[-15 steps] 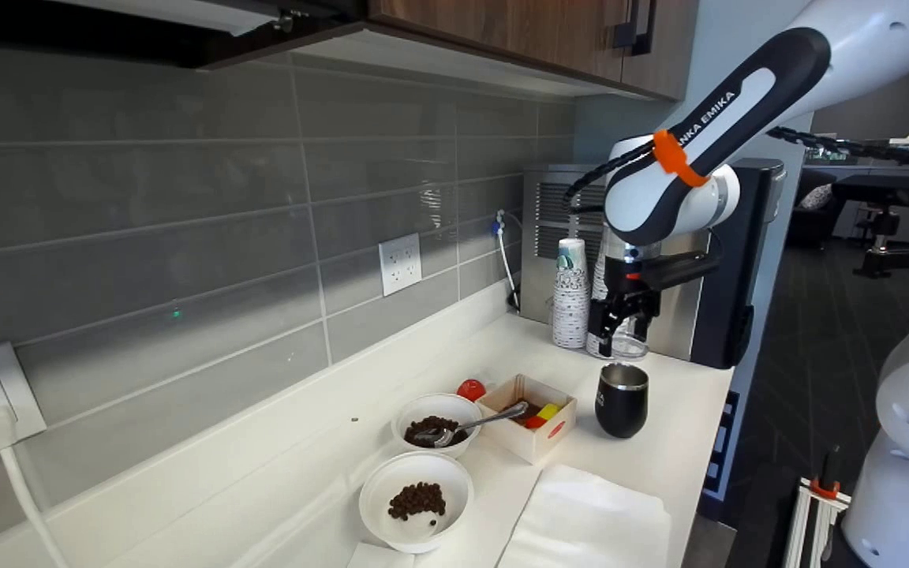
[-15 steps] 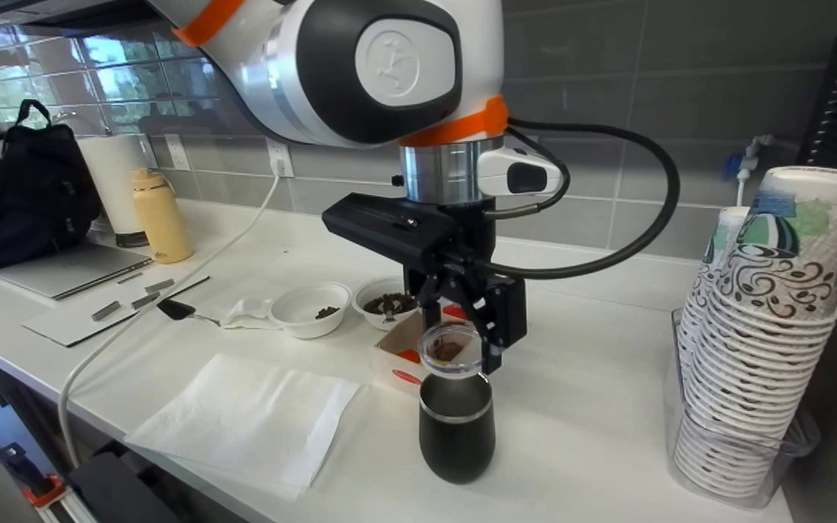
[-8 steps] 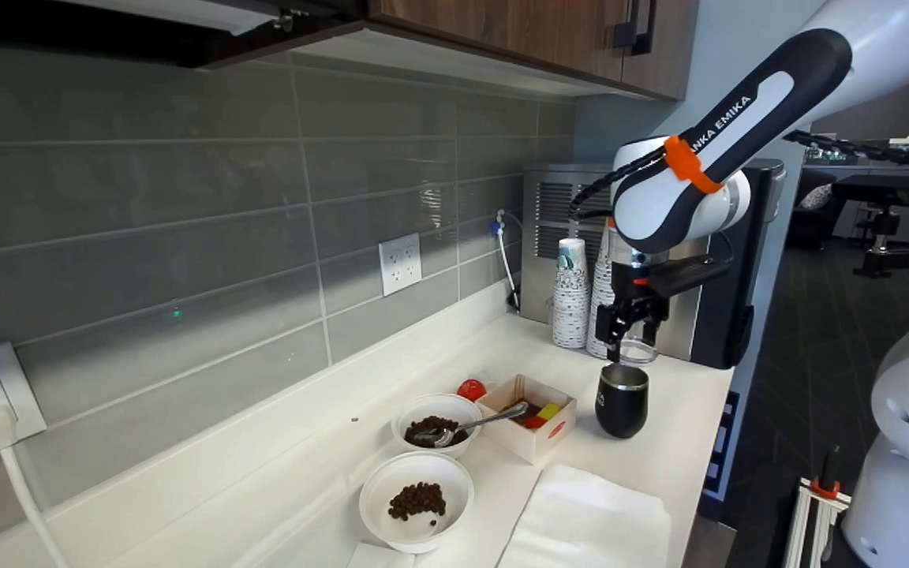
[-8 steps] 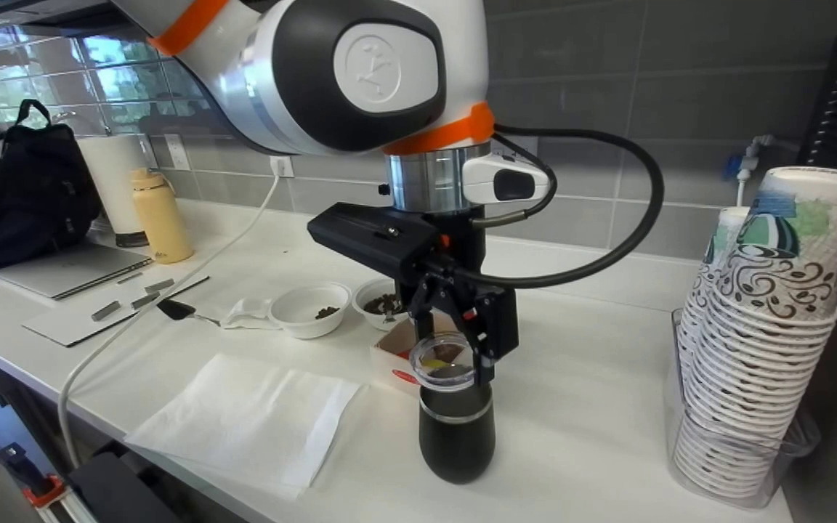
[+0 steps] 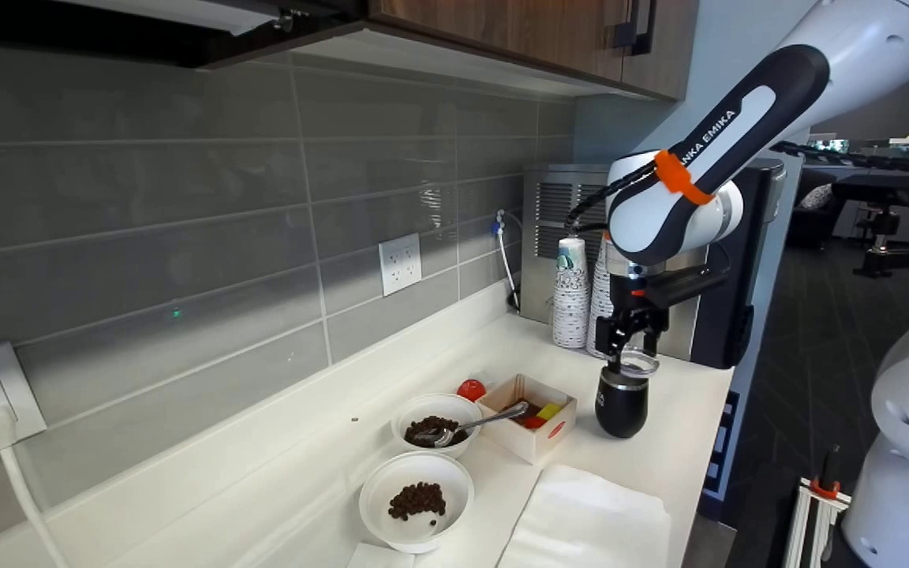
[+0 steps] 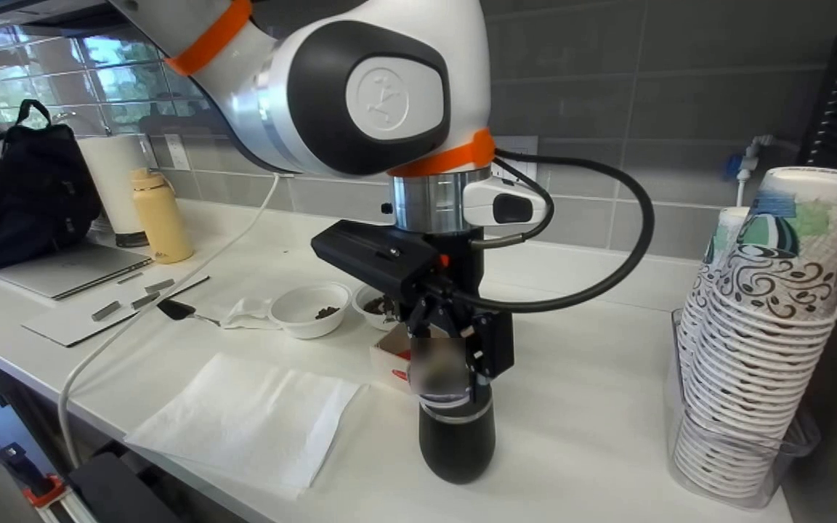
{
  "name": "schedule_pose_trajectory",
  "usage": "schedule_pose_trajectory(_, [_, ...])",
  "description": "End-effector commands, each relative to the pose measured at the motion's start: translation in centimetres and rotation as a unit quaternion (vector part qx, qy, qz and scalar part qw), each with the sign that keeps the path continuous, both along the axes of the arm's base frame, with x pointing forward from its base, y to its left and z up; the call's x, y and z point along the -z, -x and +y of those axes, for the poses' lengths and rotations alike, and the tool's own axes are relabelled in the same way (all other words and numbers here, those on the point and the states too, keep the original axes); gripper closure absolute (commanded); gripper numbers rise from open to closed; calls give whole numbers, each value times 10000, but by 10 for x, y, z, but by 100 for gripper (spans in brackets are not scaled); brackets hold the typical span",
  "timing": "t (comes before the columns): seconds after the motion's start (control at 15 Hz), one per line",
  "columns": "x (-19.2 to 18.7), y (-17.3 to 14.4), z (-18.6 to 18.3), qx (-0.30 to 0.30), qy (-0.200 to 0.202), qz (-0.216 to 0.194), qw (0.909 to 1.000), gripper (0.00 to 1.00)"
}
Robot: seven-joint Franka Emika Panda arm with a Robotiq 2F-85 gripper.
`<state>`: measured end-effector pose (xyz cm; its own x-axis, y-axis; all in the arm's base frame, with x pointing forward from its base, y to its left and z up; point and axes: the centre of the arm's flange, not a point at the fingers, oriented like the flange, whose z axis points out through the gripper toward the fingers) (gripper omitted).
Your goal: Pick up the lid and put it on the bottle
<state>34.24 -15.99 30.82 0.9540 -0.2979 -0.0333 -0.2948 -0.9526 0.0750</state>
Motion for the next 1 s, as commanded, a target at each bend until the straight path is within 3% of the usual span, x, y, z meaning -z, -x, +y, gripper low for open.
schedule_pose_trajectory(0.0, [12,0,0,85,53,-61,9999,34])
schedule_pose_trajectory(0.93, [17,-6,-5,210,106,-227,9995,34])
